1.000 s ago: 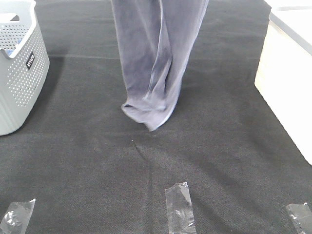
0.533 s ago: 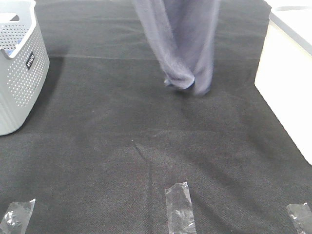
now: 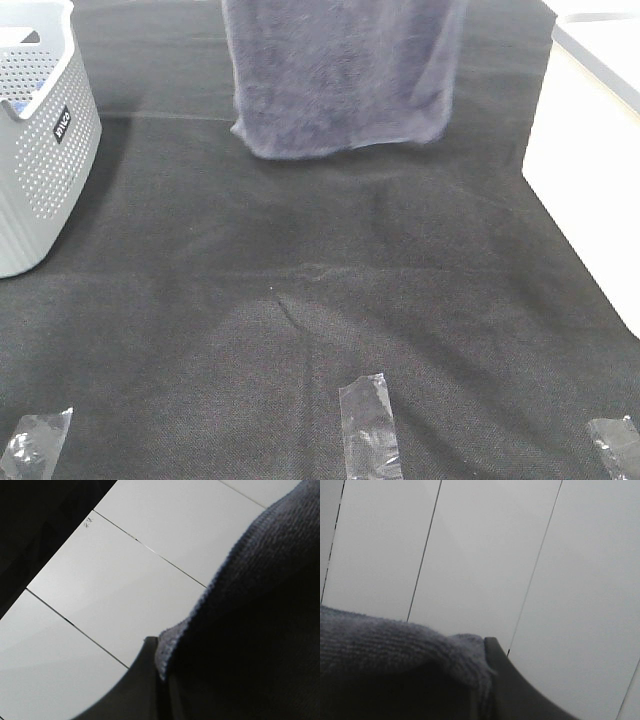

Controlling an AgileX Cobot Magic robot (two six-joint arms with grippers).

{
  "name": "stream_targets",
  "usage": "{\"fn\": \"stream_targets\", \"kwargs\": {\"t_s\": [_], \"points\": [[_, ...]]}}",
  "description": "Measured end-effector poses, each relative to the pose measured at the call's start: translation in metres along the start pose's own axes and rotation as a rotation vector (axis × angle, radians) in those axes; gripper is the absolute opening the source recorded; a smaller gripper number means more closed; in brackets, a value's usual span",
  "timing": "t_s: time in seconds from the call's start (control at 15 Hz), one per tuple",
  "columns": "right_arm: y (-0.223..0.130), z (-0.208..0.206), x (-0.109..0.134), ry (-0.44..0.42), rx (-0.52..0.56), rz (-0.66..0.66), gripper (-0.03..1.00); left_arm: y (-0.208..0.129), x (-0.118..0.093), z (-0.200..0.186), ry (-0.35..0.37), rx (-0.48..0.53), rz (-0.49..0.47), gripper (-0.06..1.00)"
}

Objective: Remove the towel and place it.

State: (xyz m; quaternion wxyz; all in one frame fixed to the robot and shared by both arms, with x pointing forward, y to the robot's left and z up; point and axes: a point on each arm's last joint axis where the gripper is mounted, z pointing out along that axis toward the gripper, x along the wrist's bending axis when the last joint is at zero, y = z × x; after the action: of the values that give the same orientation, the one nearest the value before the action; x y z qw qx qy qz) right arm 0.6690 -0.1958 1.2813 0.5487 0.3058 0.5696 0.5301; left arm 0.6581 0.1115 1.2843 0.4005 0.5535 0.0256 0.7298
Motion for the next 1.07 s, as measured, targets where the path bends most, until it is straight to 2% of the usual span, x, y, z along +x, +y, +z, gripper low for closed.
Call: {"fn": "stream_targets", "kwargs": {"t_s": [0.27,0.6,0.87,1.07], "points": [[-0.015,0.015,0.004,-0.033,-0.064,0.079,0.02,-0.039,-0.015,0.01,0.018,-0.03,-0.007,0.0],[-0.043,0.048,0.022,-0.064,-0.139,0.121,0.02,-0.088,-0.034,0.021,0.114,-0.132,-0.145,0.0],[-0.071,0.072,0.03,-0.079,-0.171,0.181,0.02,-0.105,-0.046,0.037,0.198,-0.193,-0.136,0.0],[-0.079,0.077,0.032,-0.084,-0.176,0.184,0.02,-0.11,-0.045,0.039,0.241,-0.205,-0.12,0.0]]}}
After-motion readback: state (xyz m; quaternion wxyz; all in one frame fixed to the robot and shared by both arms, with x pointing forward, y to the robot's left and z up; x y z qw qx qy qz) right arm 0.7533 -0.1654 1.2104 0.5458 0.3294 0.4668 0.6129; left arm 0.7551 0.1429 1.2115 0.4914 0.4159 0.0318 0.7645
